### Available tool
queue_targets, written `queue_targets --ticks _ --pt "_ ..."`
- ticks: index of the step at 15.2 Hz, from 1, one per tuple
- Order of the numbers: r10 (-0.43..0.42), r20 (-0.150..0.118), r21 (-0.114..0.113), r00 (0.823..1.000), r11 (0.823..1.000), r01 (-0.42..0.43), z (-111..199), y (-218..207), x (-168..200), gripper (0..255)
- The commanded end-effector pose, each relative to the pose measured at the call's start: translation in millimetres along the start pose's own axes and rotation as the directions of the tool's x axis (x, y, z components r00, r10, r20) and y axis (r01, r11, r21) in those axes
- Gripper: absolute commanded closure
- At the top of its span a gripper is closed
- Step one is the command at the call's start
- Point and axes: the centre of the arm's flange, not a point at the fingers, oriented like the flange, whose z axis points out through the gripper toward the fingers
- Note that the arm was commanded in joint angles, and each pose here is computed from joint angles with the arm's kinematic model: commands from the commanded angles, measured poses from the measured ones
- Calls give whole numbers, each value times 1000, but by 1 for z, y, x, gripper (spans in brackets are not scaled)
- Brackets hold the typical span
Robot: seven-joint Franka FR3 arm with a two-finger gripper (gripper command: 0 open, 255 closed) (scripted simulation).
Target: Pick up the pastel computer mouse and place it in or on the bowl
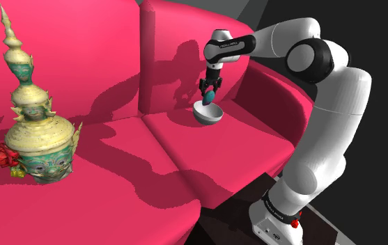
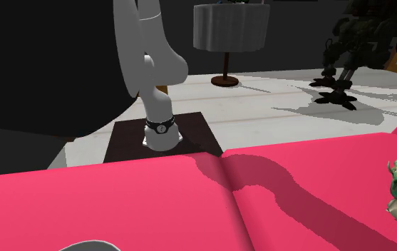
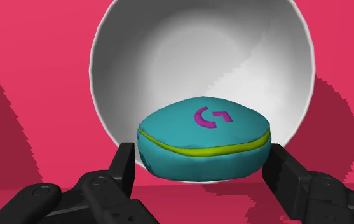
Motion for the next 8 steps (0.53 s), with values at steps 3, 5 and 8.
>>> queue_targets --ticks 3,5,8 --pt "-5 33 2 999 1000 5 41 -3 3 255" --pt "-5 33 2 999 1000 5 51 -4 3 255" --pt "-5 33 2 999 1000 5 56 -5 4 255"
